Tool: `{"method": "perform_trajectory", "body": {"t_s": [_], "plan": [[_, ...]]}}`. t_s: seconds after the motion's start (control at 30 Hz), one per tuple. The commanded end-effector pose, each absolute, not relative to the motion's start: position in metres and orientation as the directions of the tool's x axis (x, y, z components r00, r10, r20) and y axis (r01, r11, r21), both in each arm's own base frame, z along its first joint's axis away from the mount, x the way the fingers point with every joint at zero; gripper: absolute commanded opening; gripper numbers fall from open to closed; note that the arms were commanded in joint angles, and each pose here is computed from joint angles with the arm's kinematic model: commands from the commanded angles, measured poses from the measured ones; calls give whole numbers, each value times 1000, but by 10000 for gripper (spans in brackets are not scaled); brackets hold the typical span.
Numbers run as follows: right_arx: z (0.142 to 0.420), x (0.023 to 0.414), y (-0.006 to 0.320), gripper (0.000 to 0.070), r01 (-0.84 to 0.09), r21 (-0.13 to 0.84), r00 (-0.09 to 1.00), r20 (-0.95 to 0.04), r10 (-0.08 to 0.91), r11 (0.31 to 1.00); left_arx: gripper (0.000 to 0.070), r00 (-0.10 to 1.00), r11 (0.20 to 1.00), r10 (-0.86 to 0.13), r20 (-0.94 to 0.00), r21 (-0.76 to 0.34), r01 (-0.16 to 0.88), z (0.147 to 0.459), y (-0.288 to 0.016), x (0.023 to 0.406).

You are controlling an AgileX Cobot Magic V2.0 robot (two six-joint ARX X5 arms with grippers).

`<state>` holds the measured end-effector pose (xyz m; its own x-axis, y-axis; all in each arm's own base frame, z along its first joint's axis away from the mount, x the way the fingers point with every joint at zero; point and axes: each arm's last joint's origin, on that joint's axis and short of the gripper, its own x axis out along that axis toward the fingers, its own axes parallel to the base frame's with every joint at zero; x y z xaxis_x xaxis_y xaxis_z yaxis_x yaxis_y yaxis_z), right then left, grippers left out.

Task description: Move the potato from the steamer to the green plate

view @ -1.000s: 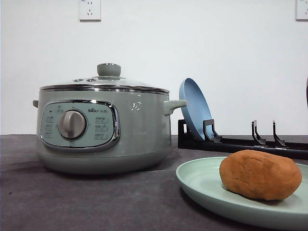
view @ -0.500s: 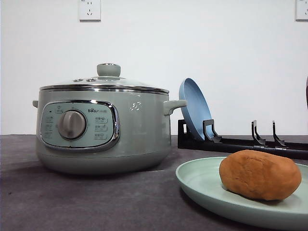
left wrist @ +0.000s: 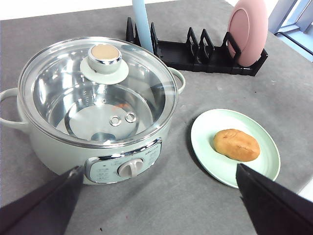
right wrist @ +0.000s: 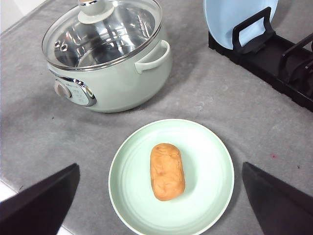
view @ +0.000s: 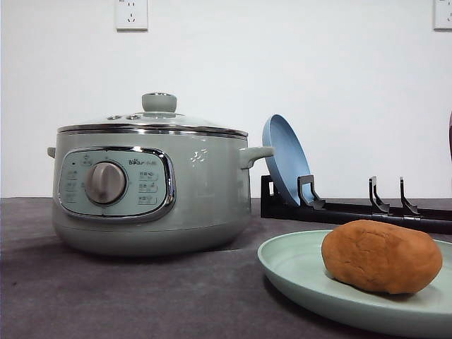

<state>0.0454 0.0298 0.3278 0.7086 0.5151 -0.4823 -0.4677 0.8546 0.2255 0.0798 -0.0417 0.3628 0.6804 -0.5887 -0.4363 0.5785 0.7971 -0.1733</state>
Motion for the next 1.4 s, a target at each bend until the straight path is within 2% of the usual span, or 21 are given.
{"method": "perform_trajectory", "body": {"t_s": [0.0, 0.03, 0.07, 0.1, 0.9, 1.03, 1.17, 1.37], "plan": [[331, 45, 30, 601, -471, 236, 714, -465, 524, 850, 422, 682, 793, -596, -424, -178, 582, 366, -42, 80], [331, 45, 30, 450, -470, 237, 714, -464, 524, 850, 207, 682, 793, -596, -425, -178, 582, 366, -42, 80], [331, 45, 30, 174, -471, 237, 713, -466, 524, 850, 75, 682, 793, -596, -425, -176, 583, 366, -42, 80], [331, 45, 30, 18, -471, 236, 713, -465, 524, 850, 0, 682, 793, -596, -424, -175, 584, 366, -42, 80], [333, 45, 30, 14, -474, 235, 720, -452, 527, 849, 0, 685, 793, -596, -420, -174, 583, 366, -42, 80], [333, 45, 30, 14, -474, 235, 720, -451, 527, 848, 0, 713, 813, -572, -405, -171, 556, 365, -38, 78], [333, 45, 30, 14, -474, 235, 720, -451, 527, 848, 0, 799, 867, -495, -341, -131, 481, 343, -29, 84], [333, 45, 30, 14, -474, 235, 720, -451, 528, 848, 0, 905, 928, -373, -204, -92, 361, 272, -17, 93]]}}
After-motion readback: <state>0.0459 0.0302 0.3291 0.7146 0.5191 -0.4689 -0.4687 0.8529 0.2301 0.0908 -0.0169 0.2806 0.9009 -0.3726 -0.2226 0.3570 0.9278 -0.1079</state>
